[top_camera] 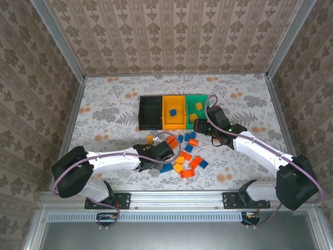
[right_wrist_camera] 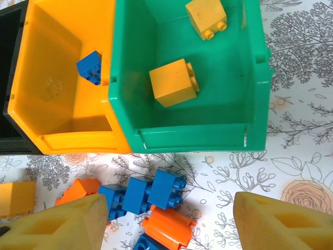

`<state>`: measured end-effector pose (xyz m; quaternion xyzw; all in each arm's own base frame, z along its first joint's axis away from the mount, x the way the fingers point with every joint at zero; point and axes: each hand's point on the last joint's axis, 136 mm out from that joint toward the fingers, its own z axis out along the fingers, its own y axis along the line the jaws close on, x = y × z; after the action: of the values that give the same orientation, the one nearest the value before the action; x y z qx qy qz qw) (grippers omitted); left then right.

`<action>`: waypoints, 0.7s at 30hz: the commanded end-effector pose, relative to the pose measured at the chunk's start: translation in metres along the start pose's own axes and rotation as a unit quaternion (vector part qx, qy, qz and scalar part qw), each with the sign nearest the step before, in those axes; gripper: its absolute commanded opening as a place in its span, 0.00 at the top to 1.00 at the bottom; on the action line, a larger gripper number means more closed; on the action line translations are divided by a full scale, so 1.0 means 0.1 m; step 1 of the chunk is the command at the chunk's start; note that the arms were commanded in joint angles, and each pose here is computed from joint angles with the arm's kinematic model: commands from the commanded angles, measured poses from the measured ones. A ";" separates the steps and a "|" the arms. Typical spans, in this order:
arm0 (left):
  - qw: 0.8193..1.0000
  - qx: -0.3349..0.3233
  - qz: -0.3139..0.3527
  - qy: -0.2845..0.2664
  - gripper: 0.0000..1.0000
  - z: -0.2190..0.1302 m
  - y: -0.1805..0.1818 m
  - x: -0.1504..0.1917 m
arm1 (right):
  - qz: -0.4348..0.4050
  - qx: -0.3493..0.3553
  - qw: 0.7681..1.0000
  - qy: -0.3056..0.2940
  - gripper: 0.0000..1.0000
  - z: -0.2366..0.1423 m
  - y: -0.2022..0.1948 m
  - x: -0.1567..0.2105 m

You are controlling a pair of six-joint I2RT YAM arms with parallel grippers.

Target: Sort the legos into containers by color

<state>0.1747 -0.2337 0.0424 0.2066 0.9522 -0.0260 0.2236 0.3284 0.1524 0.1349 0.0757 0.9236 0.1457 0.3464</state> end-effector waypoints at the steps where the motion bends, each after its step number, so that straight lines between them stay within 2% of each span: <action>1: 0.998 0.026 -0.010 -0.050 0.67 -0.35 -0.08 -0.37 | 0.016 -0.005 1.000 -0.005 0.33 -0.04 -0.05 0.00; 5: 0.992 0.070 -0.025 -0.098 0.68 -0.60 -0.15 -0.94 | 0.020 -0.001 1.000 -0.004 0.33 -0.05 -0.10 0.05; 8: 0.986 0.092 -0.033 -0.132 0.67 -0.65 -0.18 -1.46 | 0.022 0.006 1.000 0.002 0.33 -0.03 -0.15 0.10; 12: 0.986 0.087 -0.038 -0.141 0.67 -0.42 -0.12 -2.03 | 0.023 0.011 1.000 0.008 0.33 -0.02 -0.20 0.16; 15: 0.987 0.073 -0.042 -0.139 0.67 -0.19 -0.06 -2.33 | 0.022 0.013 1.000 0.014 0.33 -0.02 -0.21 0.20; 21: 0.989 0.051 -0.063 -0.120 0.68 0.24 0.09 -2.59 | 0.020 0.009 1.000 0.020 0.33 -0.03 -0.23 0.26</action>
<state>0.3893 -0.3242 0.1298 0.1411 0.9292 -0.1107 0.3232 0.3121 0.1378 0.1138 0.0924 0.9298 0.1372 0.3287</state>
